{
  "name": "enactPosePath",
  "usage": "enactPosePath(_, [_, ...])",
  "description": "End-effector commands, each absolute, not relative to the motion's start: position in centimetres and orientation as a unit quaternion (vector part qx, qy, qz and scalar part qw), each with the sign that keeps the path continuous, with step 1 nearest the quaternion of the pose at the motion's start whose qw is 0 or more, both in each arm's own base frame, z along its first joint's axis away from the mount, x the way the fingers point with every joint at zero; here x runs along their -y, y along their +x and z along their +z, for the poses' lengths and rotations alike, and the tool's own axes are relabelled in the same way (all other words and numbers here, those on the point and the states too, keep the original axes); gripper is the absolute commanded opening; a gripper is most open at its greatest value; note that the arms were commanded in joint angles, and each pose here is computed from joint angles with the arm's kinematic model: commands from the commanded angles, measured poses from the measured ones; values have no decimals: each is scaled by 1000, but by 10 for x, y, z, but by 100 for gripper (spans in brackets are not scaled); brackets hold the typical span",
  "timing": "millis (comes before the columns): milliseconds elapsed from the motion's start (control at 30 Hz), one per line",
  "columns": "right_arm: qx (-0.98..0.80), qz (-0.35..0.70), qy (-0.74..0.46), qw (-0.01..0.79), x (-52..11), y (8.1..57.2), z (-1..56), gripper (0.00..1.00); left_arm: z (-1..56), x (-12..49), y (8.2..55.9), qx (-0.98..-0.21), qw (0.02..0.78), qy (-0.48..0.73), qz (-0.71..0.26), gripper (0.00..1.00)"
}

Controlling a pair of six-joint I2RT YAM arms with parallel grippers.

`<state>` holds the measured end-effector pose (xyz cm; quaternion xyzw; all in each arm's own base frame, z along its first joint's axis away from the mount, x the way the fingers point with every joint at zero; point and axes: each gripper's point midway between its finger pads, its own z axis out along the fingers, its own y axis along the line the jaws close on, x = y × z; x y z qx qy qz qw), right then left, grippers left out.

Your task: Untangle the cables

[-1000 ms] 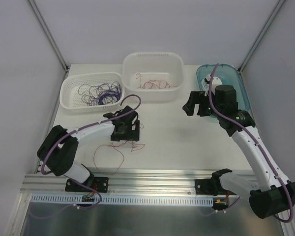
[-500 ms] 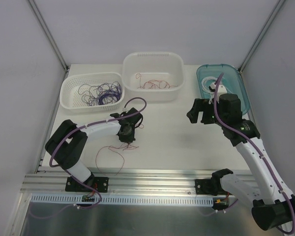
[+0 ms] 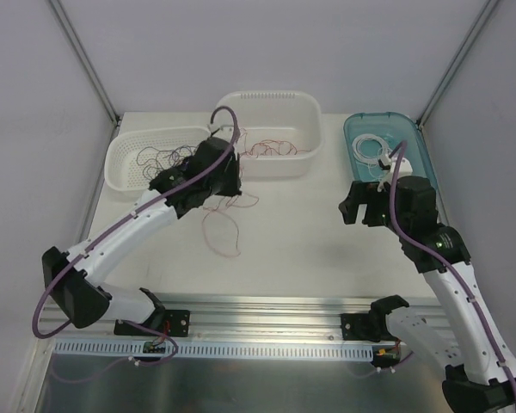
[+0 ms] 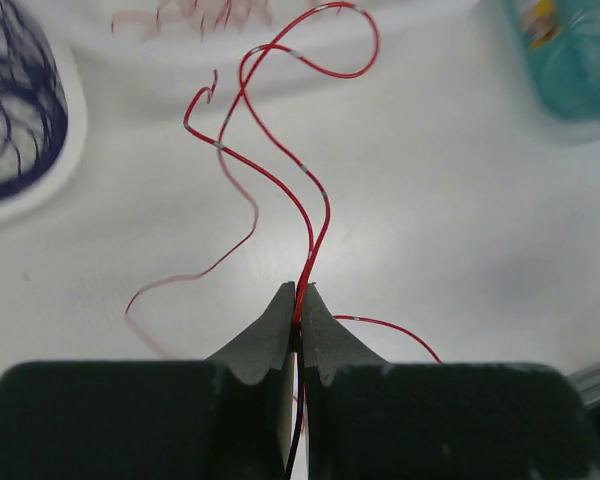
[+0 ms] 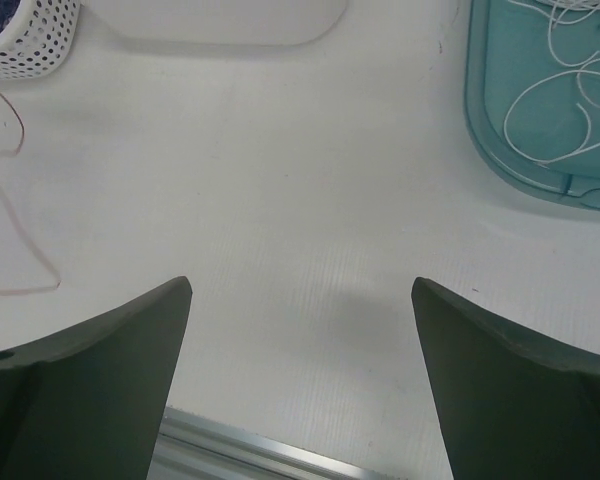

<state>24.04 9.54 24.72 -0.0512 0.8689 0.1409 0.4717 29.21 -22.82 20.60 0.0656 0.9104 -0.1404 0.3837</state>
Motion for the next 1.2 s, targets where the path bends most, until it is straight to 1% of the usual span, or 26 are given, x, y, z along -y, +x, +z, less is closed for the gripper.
enactPosePath(0, [-862,110,-49,493,-79,231,259,97,319,233,312,-843,501,105,-165,0])
enactPosePath(67, [-860,101,-46,498,-74,228,262,97,354,238,322,-822,532,114,-169,0])
enactPosePath(100, [-858,100,-45,502,-73,227,264,97,400,238,326,-791,573,117,-179,0])
enactPosePath(133, [-853,99,-42,511,-71,224,270,97,420,240,329,-777,590,121,-182,0])
enactPosePath(167, [-852,100,-43,512,-70,223,271,97,429,247,339,-772,597,126,-179,0])
enactPosePath(200, [-851,99,-43,514,-70,222,272,97,475,245,341,-738,635,126,-188,0])
enactPosePath(233, [-848,99,-43,518,-69,221,274,97,490,248,345,-727,647,131,-190,0])
enactPosePath(267, [-847,98,-43,520,-68,221,275,97,488,258,363,-727,647,138,-183,0])
enactPosePath(300, [-846,99,-43,522,-68,220,276,97,525,254,363,-697,678,132,-193,0])
enactPosePath(333, [-845,100,-43,523,-69,220,277,97,535,258,368,-686,685,135,-205,0])
enactPosePath(367, [-845,102,-44,523,-69,219,277,97,534,260,385,-685,687,129,-205,0])
enactPosePath(400, [-845,104,-44,523,-69,219,277,97,555,256,392,-662,707,108,-225,0])
enactPosePath(433, [-844,106,-43,523,-70,218,278,97,558,258,398,-656,707,108,-242,0])
enactPosePath(467, [-844,108,-43,524,-70,217,278,97,551,253,419,-659,706,94,-241,0])
enactPosePath(533, [-843,116,-46,523,-73,216,277,97,564,253,433,-636,719,73,-269,0])
enactPosePath(567, [-844,118,-48,521,-74,216,275,97,559,257,445,-634,719,75,-276,0])
enactPosePath(633, [-846,125,-47,516,-77,216,272,97,568,255,458,-611,737,69,-281,0])
enactPosePath(833, [-851,140,-44,503,-82,215,263,97,550,255,499,-601,744,56,-287,0])
enactPosePath(933, [-856,138,-42,497,-82,214,259,97,522,248,528,-614,744,34,-262,0])
enactPosePath(967, [-858,137,-42,494,-81,213,257,97,501,250,540,-631,734,28,-252,0])
enactPosePath(1000, [-859,134,-43,492,-81,213,256,97,494,249,547,-631,735,22,-249,0])
enactPosePath(1067, [-863,125,-39,487,-77,211,254,97,457,254,565,-656,714,14,-244,0])
enactPosePath(1133, [-867,116,-35,483,-73,209,252,97,431,263,571,-671,696,20,-254,0])
enactPosePath(1167, [-868,114,-36,483,-72,209,251,97,398,270,577,-693,673,20,-257,0])
